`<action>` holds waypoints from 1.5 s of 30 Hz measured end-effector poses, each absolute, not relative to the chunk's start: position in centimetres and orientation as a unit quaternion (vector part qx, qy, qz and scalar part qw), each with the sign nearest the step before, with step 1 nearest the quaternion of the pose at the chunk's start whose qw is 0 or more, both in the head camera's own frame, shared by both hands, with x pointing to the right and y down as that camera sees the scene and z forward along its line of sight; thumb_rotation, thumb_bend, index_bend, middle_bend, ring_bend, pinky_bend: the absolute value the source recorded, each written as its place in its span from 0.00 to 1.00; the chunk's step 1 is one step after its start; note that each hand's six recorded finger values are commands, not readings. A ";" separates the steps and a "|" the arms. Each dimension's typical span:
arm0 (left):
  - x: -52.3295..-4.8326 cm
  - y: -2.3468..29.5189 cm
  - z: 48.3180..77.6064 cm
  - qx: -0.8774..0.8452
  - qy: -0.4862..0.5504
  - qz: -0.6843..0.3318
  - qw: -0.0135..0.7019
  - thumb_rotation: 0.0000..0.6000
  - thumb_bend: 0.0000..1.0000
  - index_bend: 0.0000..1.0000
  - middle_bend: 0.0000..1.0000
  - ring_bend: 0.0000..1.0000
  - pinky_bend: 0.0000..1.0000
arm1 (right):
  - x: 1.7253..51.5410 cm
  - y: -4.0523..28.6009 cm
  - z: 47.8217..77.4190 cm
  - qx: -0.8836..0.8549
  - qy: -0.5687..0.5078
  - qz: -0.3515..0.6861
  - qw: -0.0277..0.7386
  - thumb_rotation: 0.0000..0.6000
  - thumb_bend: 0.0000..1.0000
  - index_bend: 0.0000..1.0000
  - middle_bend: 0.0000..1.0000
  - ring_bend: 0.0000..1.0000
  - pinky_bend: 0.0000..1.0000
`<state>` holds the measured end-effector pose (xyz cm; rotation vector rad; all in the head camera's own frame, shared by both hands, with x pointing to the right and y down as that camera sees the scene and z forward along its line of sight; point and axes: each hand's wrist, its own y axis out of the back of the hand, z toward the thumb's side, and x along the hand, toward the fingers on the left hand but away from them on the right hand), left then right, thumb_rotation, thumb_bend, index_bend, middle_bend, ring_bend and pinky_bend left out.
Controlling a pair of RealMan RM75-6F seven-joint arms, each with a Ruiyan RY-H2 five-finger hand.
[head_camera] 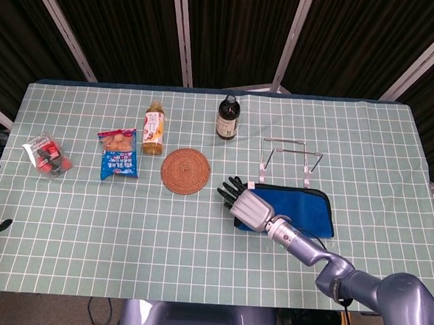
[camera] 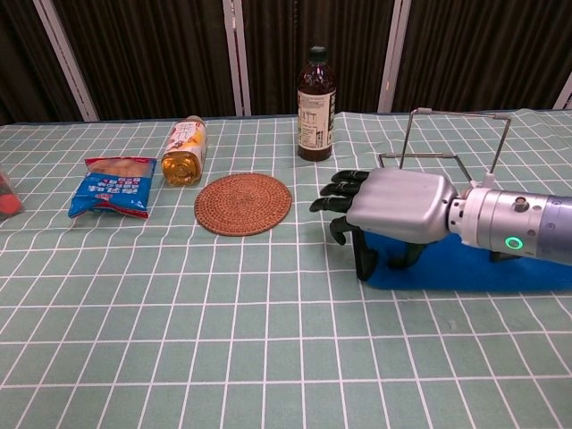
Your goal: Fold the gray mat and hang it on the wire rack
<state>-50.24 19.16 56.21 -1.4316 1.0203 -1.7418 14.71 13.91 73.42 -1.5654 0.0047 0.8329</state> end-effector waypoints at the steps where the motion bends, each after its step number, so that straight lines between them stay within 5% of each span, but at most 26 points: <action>1: -50.3 19.2 56.2 -0.547 0.390 -0.665 0.327 1.00 0.00 0.00 0.00 0.00 0.00 | 14.7 14.0 73.5 -0.684 0.004 0.364 0.632 1.00 0.09 0.35 0.05 0.00 0.00; 45: -50.2 19.1 56.5 -0.547 0.385 -0.668 0.326 1.00 0.00 0.00 0.00 0.00 0.00 | 15.7 14.1 74.1 -0.684 0.007 0.369 0.630 1.00 0.20 0.46 0.05 0.00 0.00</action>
